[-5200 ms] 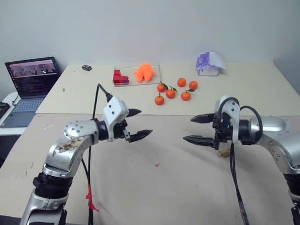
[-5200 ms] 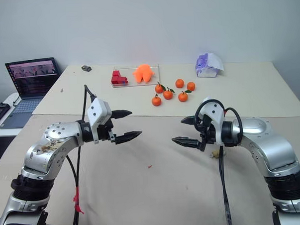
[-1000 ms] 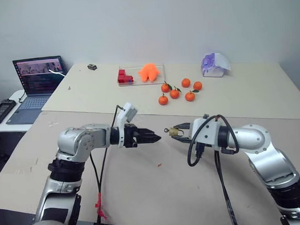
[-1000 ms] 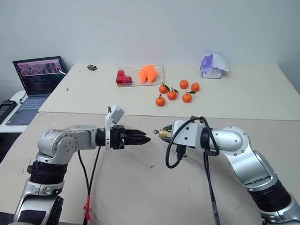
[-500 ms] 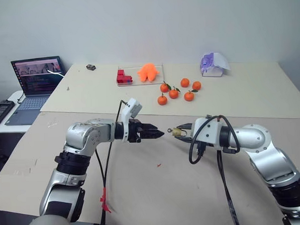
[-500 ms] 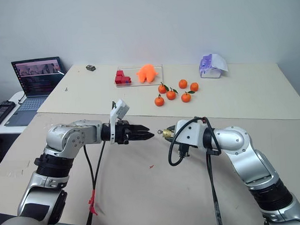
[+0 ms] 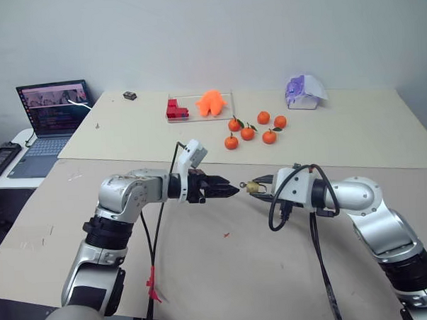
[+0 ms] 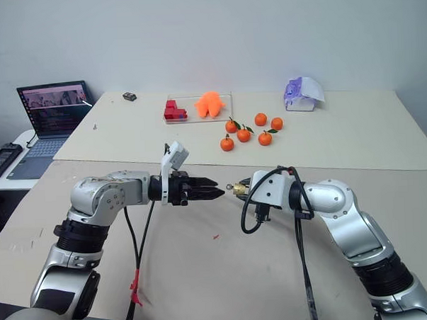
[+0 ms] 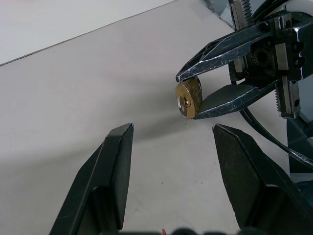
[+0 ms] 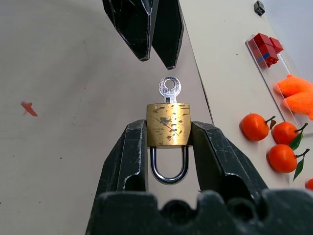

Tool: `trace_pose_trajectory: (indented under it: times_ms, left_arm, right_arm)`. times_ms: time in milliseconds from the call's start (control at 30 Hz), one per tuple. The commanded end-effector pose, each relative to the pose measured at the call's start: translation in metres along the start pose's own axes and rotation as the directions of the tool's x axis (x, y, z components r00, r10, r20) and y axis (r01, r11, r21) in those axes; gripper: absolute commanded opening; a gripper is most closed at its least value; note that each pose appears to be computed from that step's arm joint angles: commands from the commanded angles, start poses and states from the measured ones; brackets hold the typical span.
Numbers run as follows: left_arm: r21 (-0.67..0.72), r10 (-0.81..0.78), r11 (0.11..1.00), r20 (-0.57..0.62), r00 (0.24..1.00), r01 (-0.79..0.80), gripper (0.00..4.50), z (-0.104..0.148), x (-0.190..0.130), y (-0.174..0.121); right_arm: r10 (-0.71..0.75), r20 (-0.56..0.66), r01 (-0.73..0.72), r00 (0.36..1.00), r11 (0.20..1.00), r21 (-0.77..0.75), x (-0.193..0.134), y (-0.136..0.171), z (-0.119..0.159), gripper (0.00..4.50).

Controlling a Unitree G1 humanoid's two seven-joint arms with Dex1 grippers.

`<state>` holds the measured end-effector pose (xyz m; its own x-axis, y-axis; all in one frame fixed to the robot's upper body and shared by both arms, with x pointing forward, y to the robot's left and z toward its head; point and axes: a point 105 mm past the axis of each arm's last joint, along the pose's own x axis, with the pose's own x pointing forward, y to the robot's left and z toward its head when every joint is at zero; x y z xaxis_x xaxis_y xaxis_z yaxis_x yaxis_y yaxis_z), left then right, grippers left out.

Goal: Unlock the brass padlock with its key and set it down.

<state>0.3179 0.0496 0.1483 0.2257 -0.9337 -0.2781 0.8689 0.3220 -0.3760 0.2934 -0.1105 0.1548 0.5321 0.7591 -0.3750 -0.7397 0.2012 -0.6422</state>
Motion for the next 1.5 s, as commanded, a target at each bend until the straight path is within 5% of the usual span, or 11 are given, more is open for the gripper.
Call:
trace_pose_trajectory:
  times_ms: [33,667,933,1333,1500]
  left_arm:
    - [0.045,-0.014,0.999,0.033,0.999,0.012,2.72,0.013,-0.001,-0.006]
    - [0.03,-0.015,0.999,0.039,0.999,0.014,2.72,0.01,0.0,-0.005]
    - [0.017,-0.015,1.0,0.03,0.999,0.015,0.04,0.008,0.0,-0.005]
    - [0.021,-0.028,0.999,0.022,0.999,0.028,0.04,0.006,0.002,-0.007]
    - [0.174,-0.065,0.982,-0.016,0.998,0.067,0.04,0.004,0.001,-0.015]
  right_arm:
    - [-0.018,0.053,0.02,0.998,0.999,-0.043,-0.003,-0.006,0.017,0.91]
    - [0.008,0.072,-0.006,0.997,0.999,-0.035,-0.008,-0.002,0.028,0.91]
    - [0.001,0.071,0.001,0.997,1.0,-0.031,-0.008,-0.003,0.029,0.91]
    - [-0.001,0.07,0.003,0.998,1.0,-0.028,-0.009,-0.003,0.029,0.91]
    - [0.005,0.076,-0.003,0.997,1.0,-0.02,-0.009,-0.002,0.032,0.91]
